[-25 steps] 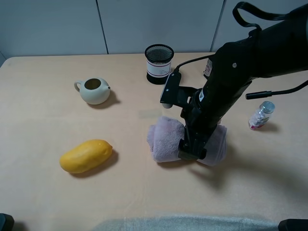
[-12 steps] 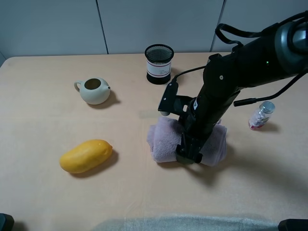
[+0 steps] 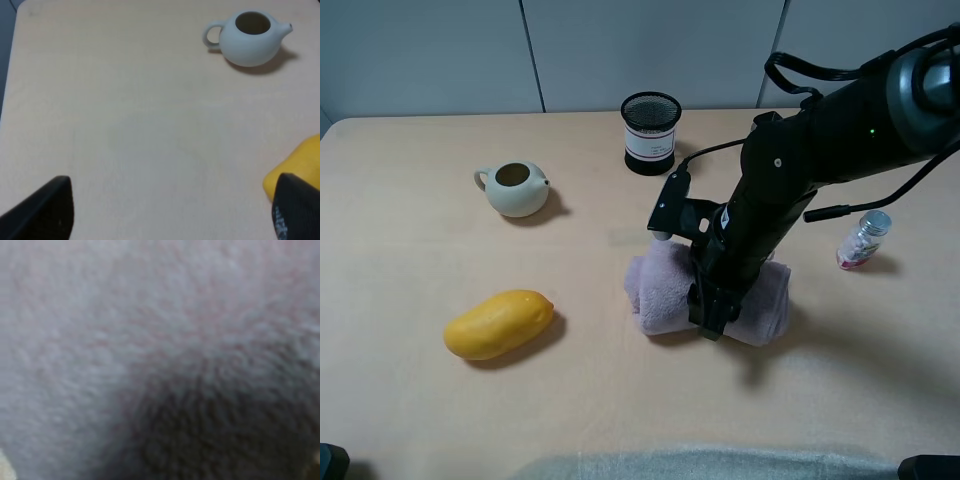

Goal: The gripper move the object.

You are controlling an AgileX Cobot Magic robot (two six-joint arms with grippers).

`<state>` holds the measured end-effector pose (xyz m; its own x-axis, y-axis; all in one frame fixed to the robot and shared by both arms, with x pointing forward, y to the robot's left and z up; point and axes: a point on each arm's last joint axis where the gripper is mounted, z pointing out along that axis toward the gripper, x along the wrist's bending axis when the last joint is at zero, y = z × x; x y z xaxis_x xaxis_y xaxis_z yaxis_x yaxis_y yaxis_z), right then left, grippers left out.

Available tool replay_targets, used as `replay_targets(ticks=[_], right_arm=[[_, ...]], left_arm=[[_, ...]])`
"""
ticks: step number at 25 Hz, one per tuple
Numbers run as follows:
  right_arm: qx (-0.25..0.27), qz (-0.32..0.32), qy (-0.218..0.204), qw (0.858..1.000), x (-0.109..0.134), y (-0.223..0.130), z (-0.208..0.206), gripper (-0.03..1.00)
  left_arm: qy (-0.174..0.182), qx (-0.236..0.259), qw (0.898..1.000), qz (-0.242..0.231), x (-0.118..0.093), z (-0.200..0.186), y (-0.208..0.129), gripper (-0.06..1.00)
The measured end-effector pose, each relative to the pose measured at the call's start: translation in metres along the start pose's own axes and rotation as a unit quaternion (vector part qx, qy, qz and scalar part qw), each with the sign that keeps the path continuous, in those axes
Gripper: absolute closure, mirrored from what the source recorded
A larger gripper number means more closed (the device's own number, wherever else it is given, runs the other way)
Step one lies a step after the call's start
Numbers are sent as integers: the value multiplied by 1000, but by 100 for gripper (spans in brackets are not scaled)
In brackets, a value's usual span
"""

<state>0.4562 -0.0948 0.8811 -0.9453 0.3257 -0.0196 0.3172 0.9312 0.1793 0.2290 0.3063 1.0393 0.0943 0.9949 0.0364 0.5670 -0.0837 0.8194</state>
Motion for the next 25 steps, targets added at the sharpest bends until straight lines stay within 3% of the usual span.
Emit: replay_targets(ticks=[15,25], right_arm=[[0,0,0,1000,0,0,-1,55],[-9,12,-7,1000,3,-1,-32,55]], left_arm=[[0,0,1000,0,0,0,0,15],[0,0,1000,0,0,0,0,15]])
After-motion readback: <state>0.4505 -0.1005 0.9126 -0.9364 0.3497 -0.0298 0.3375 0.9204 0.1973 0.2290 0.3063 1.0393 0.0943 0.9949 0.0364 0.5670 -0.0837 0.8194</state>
